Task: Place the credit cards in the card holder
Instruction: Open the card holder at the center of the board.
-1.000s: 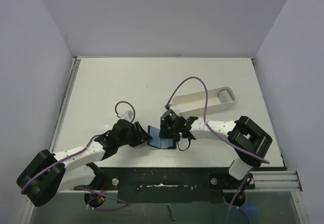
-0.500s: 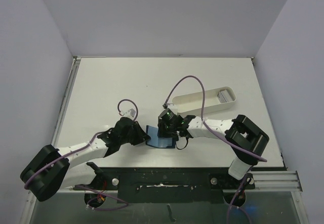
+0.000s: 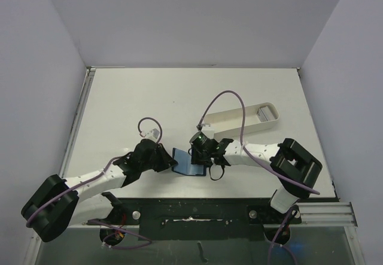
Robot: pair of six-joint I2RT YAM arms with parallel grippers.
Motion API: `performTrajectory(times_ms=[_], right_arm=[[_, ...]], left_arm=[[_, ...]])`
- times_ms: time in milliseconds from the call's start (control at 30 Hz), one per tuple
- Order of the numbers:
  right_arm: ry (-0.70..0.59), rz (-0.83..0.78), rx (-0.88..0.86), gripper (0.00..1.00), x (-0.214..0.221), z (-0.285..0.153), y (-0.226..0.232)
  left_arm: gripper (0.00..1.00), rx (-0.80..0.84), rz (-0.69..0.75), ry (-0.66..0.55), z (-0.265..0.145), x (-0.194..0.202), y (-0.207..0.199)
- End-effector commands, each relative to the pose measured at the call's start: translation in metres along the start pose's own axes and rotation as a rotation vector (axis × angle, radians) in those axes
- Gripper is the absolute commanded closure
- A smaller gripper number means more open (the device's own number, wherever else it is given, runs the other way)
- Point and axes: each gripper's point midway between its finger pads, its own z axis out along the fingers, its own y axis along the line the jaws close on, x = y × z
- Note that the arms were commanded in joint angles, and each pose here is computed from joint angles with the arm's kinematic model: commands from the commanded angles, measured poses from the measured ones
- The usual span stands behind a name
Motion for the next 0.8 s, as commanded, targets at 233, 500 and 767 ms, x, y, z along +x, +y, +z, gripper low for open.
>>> performTrajectory(times_ms=[233, 500, 767], right_arm=[[0.012, -0.052, 0.242, 0.66, 0.018, -0.02, -0.044], [-0.169, -0.089, 0.091, 0.61, -0.042, -0.055, -0.008], [-0.318, -0.083, 0.073, 0.6, -0.125, -0.096, -0.043]], left_arm=[[1.0, 0.026, -0.004, -0.066, -0.008, -0.015, -0.009], [1.0, 0.047, 0.0, -0.057, -0.009, -0.012, -0.011], [1.0, 0.1, 0.008, -0.052, -0.014, -0.01, -0.02]])
